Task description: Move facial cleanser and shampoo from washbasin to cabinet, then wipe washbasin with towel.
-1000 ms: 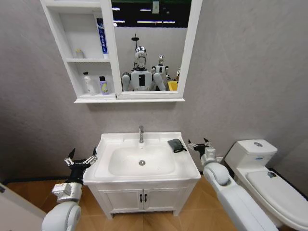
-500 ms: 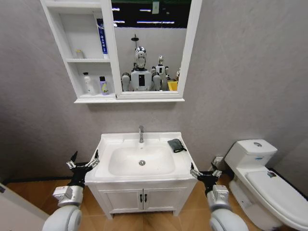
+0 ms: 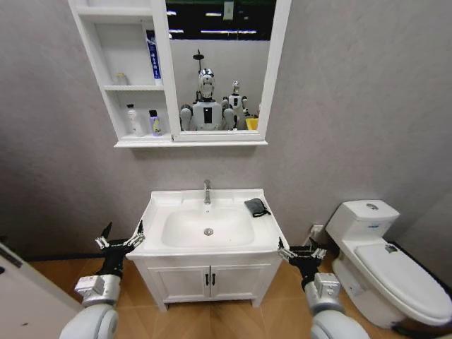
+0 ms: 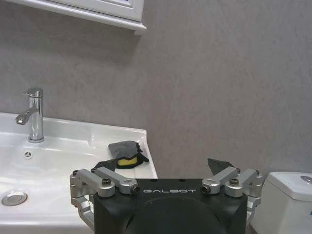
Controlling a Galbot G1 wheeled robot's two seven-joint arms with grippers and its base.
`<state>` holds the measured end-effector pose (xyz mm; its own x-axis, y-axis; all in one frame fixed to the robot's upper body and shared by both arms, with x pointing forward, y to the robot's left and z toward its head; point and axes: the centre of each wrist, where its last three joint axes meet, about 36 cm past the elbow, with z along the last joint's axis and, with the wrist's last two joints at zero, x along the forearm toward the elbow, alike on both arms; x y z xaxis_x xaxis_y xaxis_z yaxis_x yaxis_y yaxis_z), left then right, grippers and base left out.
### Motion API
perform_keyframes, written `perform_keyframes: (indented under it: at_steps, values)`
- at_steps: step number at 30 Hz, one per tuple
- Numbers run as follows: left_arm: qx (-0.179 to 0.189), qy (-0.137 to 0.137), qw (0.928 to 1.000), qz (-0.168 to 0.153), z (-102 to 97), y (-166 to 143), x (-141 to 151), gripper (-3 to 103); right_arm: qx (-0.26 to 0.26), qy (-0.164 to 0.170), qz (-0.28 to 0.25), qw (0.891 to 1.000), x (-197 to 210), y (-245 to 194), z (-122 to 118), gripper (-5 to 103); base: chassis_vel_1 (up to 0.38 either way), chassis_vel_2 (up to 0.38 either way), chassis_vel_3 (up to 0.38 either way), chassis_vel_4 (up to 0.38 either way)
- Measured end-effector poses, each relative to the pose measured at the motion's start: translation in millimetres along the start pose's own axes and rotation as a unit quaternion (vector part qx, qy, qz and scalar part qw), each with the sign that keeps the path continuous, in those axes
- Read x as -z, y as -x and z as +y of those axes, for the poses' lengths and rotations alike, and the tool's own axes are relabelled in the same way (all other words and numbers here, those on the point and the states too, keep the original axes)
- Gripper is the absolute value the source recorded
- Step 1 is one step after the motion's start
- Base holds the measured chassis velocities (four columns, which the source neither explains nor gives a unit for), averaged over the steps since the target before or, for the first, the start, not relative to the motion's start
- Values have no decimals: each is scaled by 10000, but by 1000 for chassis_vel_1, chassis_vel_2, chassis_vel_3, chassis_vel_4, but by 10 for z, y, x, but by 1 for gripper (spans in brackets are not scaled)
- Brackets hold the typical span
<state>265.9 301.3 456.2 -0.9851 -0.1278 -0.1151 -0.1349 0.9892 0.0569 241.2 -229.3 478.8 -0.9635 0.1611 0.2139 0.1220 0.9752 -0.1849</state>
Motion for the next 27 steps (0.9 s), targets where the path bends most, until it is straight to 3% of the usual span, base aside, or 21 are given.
perform_keyframes:
  at_steps: [27]
  values:
    - [233,137,9995,-174,130,-312,17,100,311,-11,12,9995,10,-72,66,100,295,-299,-293,291]
